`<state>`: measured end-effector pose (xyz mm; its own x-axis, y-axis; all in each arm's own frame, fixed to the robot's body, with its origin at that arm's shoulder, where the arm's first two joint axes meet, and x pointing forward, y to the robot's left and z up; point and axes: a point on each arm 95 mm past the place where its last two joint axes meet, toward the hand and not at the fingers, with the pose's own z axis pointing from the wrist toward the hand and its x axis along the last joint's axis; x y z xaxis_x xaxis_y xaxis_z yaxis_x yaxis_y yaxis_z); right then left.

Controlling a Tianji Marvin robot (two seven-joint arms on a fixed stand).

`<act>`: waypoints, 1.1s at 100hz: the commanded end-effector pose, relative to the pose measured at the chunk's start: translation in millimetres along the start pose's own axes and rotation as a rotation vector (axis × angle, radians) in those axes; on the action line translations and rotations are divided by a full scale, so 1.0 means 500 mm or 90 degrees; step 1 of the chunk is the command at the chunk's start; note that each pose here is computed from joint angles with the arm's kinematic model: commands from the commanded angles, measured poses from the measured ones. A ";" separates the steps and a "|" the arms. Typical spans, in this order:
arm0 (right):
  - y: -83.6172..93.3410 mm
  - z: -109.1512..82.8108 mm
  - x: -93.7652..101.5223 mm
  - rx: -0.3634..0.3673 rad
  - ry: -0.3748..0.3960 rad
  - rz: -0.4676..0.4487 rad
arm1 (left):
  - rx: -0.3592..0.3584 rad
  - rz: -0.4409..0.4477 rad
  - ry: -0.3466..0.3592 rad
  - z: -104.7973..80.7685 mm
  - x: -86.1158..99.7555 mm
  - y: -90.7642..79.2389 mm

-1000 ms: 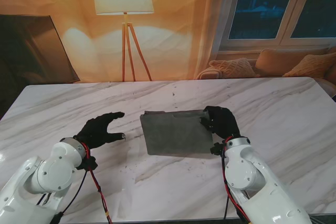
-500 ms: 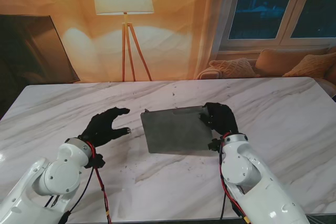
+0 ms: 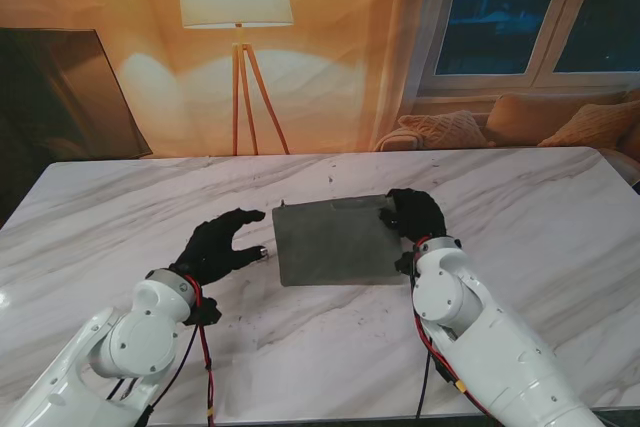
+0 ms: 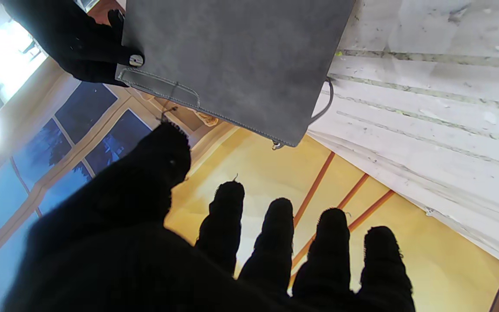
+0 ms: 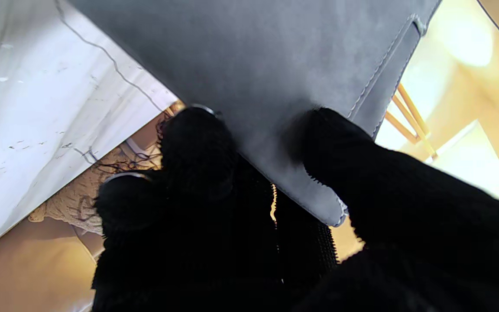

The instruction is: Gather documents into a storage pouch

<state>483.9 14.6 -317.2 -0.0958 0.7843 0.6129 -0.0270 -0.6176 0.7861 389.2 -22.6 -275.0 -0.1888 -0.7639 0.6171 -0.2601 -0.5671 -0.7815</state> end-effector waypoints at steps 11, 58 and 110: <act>-0.014 0.014 -0.021 0.051 -0.026 -0.026 | -0.021 -0.019 -0.004 0.007 0.002 0.031; -0.033 0.036 -0.066 0.128 -0.108 -0.069 | -0.045 -0.070 -0.025 0.026 -0.007 0.072; 0.022 0.045 -0.069 0.070 -0.085 -0.093 | -0.040 -0.080 -0.029 0.040 -0.006 0.074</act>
<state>512.1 -18.0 -333.4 0.0544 0.8704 0.4894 0.0750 -0.4923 0.8672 398.2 -43.7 -306.1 -0.1059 -0.7085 0.6977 -0.3350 -0.6353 -0.6959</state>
